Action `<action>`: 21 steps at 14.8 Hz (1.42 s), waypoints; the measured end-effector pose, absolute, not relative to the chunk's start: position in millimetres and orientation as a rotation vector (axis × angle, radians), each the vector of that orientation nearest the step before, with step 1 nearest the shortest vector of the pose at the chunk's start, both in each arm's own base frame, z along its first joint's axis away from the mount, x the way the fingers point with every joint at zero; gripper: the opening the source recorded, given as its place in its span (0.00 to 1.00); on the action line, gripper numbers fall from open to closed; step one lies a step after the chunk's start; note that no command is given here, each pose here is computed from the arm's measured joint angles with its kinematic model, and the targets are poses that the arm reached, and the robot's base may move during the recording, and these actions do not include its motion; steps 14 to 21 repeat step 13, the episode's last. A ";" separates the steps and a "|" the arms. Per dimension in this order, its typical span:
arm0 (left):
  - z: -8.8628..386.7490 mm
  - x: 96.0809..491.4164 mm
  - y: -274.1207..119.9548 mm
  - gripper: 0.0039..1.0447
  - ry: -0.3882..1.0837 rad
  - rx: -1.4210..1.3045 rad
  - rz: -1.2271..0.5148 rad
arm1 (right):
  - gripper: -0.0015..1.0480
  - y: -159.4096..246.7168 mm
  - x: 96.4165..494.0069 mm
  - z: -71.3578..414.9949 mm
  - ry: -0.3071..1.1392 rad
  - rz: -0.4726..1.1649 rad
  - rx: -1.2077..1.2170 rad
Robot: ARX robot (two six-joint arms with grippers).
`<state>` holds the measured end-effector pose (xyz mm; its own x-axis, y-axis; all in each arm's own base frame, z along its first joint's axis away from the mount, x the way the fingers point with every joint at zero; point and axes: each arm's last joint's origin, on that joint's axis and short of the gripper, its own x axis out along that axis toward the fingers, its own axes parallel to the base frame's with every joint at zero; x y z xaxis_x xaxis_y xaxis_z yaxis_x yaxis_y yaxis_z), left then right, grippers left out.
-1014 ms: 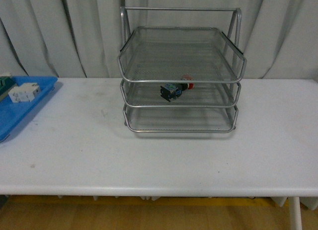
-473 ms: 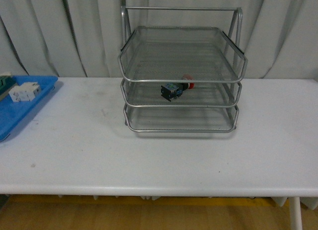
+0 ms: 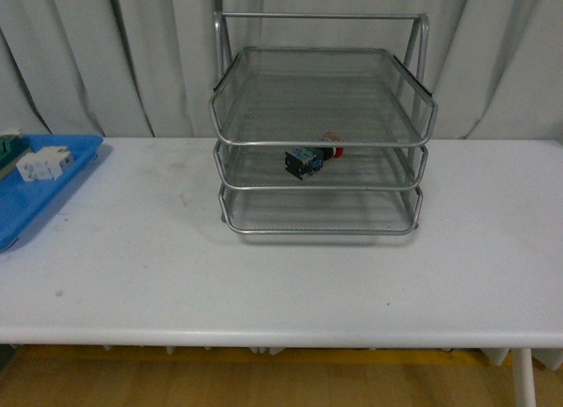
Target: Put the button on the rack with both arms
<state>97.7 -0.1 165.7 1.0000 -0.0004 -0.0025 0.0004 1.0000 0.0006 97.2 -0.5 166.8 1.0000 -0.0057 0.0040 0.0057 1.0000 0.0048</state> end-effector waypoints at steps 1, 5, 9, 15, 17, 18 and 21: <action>165.6 97.7 -0.1 0.94 0.003 0.001 -0.001 | 0.39 -0.5 97.2 166.8 -0.004 -0.006 0.005; 165.7 97.7 -0.1 0.94 0.003 0.001 0.000 | 0.83 -0.5 97.2 166.8 -0.004 -0.005 0.005; 165.7 97.7 -0.1 0.94 0.003 0.001 0.000 | 0.94 -0.5 97.2 166.8 -0.004 -0.005 0.005; 165.7 97.7 -0.1 0.94 0.003 0.001 0.000 | 0.94 -0.5 97.2 166.8 -0.004 -0.005 0.005; 165.7 97.7 -0.1 0.94 0.003 0.001 0.000 | 0.94 -0.5 97.2 166.8 -0.004 -0.005 0.005; 165.7 97.7 -0.1 0.94 0.003 0.001 0.000 | 0.94 -0.5 97.2 166.8 -0.004 -0.005 0.005; 165.7 97.7 -0.1 0.94 0.003 0.001 0.000 | 0.94 -0.5 97.2 166.8 -0.004 -0.005 0.005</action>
